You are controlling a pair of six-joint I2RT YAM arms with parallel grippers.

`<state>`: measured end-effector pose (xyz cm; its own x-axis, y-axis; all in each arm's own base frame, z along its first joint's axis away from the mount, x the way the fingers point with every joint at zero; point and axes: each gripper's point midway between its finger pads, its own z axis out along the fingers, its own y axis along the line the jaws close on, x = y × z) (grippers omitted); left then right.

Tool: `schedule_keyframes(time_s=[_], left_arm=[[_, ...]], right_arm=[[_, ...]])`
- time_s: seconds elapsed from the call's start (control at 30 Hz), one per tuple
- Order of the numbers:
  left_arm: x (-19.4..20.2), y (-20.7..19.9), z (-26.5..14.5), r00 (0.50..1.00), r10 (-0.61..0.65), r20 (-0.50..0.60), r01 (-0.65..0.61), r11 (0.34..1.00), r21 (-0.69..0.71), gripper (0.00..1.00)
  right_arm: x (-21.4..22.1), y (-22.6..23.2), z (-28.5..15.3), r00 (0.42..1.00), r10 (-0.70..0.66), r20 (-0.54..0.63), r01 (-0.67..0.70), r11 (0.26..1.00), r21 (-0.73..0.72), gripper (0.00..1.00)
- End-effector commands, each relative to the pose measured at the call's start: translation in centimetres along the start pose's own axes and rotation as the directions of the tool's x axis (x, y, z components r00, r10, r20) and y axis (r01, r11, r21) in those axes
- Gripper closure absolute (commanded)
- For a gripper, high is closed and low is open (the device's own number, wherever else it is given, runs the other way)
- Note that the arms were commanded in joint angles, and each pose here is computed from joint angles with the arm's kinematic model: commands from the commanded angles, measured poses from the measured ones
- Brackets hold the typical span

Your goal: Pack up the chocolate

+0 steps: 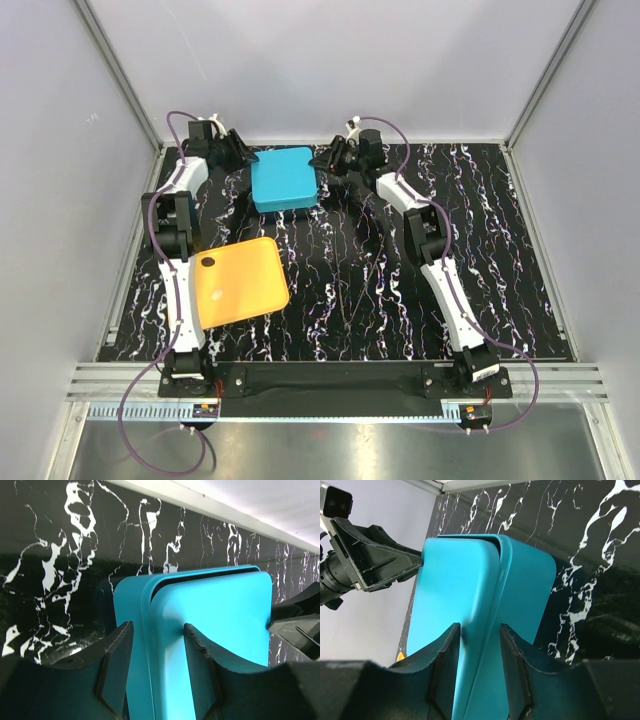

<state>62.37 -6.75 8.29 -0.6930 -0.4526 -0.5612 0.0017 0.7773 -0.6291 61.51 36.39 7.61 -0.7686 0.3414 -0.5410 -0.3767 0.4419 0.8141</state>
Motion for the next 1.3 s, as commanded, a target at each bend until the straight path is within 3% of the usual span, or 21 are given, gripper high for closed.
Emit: schedule_keyframes(time_s=[0.0, 0.43, 0.57, 0.7, 0.87, 1.27], left_arm=[[-2.2, -0.5, 0.6, 0.997, 0.029, 0.07, -0.03, 0.999, 0.013, 0.5], [-2.8, -0.5, 2.0, 0.993, 0.014, 0.114, -0.022, 0.998, 0.066, 0.37], [-2.3, -0.2, 2.9, 0.994, -0.014, 0.108, 0.003, 0.996, 0.094, 0.38], [-1.7, 0.2, 3.9, 0.993, -0.069, 0.093, 0.058, 0.992, 0.113, 0.46], [-0.7, 0.3, 3.8, 0.994, -0.091, 0.058, 0.084, 0.989, 0.12, 0.47], [1.2, -2.3, 1.3, 0.993, -0.117, -0.001, 0.115, 0.971, 0.21, 0.49]], right_arm=[[-1.4, 0.9, 0.8, 0.997, -0.022, 0.069, 0.025, 0.999, -0.042, 0.56], [-2.3, 1.9, 1.5, 0.99, -0.019, 0.141, 0.034, 0.994, -0.105, 0.5], [-2.4, 1.7, 1.6, 0.989, -0.015, 0.15, 0.03, 0.995, -0.099, 0.5], [-1.1, 0.2, 2.1, 0.991, 0.052, 0.125, -0.042, 0.996, -0.076, 0.51], [0.8, -0.2, 2.1, 0.994, 0.08, 0.072, -0.076, 0.995, -0.063, 0.48], [1.8, 3.0, 0.5, 0.997, 0.067, 0.028, -0.064, 0.993, -0.097, 0.52]])
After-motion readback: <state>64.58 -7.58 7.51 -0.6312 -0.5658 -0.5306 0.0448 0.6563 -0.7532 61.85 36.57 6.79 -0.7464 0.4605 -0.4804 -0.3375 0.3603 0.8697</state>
